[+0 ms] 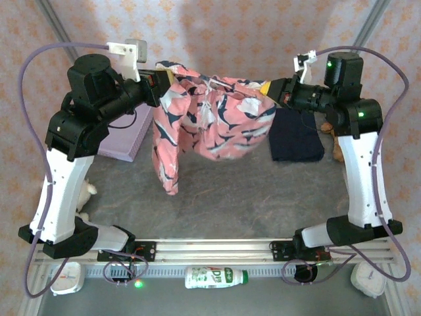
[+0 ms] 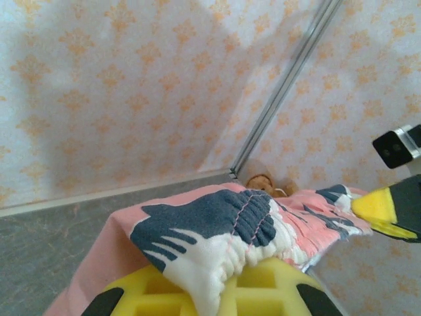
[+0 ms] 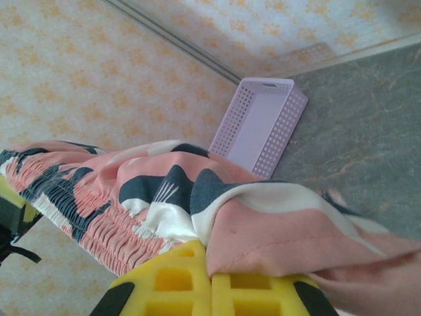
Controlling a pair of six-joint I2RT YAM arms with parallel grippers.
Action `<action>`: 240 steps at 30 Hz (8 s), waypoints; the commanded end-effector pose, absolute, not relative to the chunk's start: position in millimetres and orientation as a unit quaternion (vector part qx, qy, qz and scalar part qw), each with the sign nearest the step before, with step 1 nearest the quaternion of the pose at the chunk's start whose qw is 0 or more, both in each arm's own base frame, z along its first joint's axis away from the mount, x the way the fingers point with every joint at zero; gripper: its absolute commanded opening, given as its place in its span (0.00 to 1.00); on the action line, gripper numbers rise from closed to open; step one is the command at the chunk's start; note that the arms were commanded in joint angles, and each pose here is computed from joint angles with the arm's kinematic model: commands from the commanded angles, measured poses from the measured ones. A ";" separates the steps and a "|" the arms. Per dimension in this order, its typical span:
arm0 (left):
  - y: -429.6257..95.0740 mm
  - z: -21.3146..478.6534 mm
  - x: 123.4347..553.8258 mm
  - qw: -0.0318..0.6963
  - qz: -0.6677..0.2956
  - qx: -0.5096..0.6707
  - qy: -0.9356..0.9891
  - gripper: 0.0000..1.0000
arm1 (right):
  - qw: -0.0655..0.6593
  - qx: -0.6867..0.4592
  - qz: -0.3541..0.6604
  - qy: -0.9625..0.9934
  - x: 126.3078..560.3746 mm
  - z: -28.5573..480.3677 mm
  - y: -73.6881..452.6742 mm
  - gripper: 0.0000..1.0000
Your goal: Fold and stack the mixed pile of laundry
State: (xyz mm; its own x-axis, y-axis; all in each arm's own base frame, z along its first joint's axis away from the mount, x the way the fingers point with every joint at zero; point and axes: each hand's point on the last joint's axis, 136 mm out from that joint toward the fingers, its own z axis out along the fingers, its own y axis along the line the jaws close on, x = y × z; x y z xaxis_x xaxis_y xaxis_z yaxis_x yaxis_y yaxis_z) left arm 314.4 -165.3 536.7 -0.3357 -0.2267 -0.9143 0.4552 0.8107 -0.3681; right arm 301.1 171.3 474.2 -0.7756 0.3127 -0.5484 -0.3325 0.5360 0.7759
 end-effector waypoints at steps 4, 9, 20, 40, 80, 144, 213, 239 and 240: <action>-149.8 503.6 396.4 0.558 -0.250 -0.009 0.791 0.00 | 0.293 0.133 0.425 0.846 393.1 400.3 152.6 0.00; -136.7 394.0 487.4 0.452 -0.178 -0.081 0.870 0.00 | 0.277 0.207 0.366 0.864 480.3 323.2 142.9 0.00; -155.5 229.4 564.1 0.301 -0.138 -0.141 0.933 1.00 | 0.275 0.267 0.166 0.908 545.1 203.3 86.3 0.53; -282.0 122.4 360.9 0.144 -0.177 -0.038 0.973 0.92 | 0.079 0.182 0.143 0.970 400.8 37.4 138.1 0.30; -203.7 116.2 395.2 0.198 -0.051 -0.161 0.965 0.37 | 0.117 0.198 0.086 0.969 424.4 64.9 121.2 0.18; -123.3 87.2 285.0 0.111 -0.019 -0.217 0.970 0.90 | 0.055 0.235 0.048 0.969 262.0 75.9 92.9 0.70; -98.1 285.1 501.0 0.392 0.082 -0.149 0.904 0.00 | 0.101 0.405 0.243 0.876 395.5 151.5 91.8 0.01; -143.1 210.4 516.9 0.299 -0.075 -0.163 0.937 0.75 | 0.191 0.285 0.191 0.920 454.7 148.4 136.2 0.49; -148.0 198.7 509.6 0.289 -0.077 -0.161 0.941 0.71 | 0.187 0.275 0.193 0.923 453.9 145.4 144.8 0.48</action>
